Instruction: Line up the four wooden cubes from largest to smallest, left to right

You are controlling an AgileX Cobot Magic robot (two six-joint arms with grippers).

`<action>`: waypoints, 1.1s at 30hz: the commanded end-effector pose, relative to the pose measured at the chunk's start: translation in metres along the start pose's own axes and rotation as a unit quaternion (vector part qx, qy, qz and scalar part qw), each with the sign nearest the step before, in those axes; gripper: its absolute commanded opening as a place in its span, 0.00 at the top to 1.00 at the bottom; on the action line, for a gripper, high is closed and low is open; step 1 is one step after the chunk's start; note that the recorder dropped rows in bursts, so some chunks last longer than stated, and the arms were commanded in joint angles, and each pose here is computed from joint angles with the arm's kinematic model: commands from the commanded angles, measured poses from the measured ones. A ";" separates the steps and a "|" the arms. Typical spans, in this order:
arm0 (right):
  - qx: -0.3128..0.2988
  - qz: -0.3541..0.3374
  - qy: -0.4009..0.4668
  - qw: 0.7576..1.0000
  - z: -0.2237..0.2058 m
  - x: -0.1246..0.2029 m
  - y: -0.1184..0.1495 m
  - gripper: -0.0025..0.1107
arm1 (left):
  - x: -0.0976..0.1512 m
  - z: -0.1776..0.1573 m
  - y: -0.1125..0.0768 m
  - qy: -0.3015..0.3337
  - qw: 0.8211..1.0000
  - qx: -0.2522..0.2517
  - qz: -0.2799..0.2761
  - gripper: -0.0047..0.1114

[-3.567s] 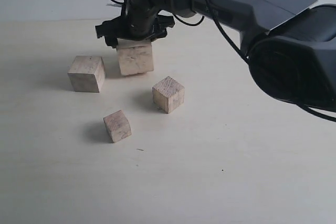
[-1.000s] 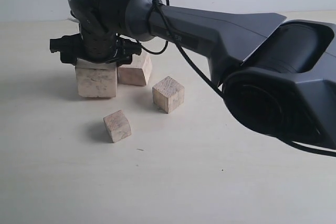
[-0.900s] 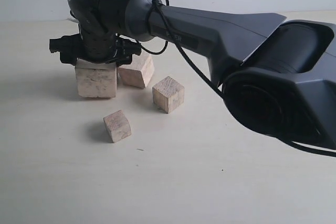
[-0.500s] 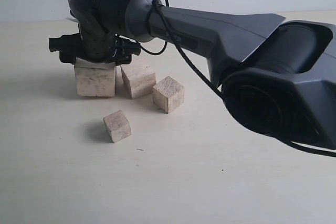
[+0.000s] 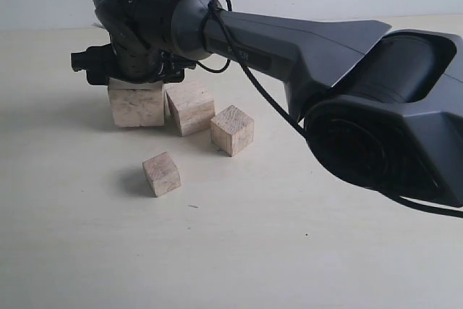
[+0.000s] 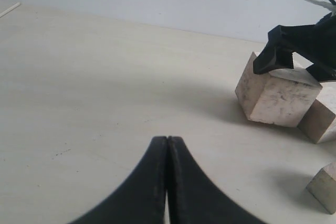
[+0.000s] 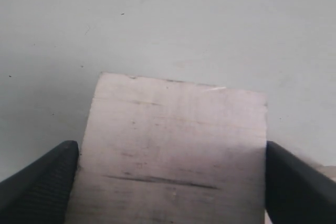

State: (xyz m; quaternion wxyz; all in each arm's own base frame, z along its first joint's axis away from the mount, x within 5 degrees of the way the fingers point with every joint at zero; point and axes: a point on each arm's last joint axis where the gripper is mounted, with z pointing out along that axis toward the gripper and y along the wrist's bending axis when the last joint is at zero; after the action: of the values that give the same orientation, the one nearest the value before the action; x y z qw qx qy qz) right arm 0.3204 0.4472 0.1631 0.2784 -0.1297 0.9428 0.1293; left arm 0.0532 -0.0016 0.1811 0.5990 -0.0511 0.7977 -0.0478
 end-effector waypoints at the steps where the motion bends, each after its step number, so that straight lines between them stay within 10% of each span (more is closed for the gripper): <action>1: -0.009 -0.001 -0.020 1.000 -0.009 -0.009 0.001 0.39 | 0.000 0.000 0.000 -0.004 1.000 0.001 -0.001 0.96; 33: -0.012 -0.004 -0.025 1.000 -0.009 -0.009 0.003 0.15 | 0.000 0.000 0.000 -0.004 1.000 0.001 -0.001 0.96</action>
State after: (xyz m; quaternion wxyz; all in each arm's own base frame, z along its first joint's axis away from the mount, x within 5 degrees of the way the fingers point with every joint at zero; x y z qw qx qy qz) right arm 0.3224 0.4475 0.1657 0.2930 -0.1363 0.9375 0.1293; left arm 0.0532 -0.0016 0.1811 0.5990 -0.0511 0.7977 -0.0478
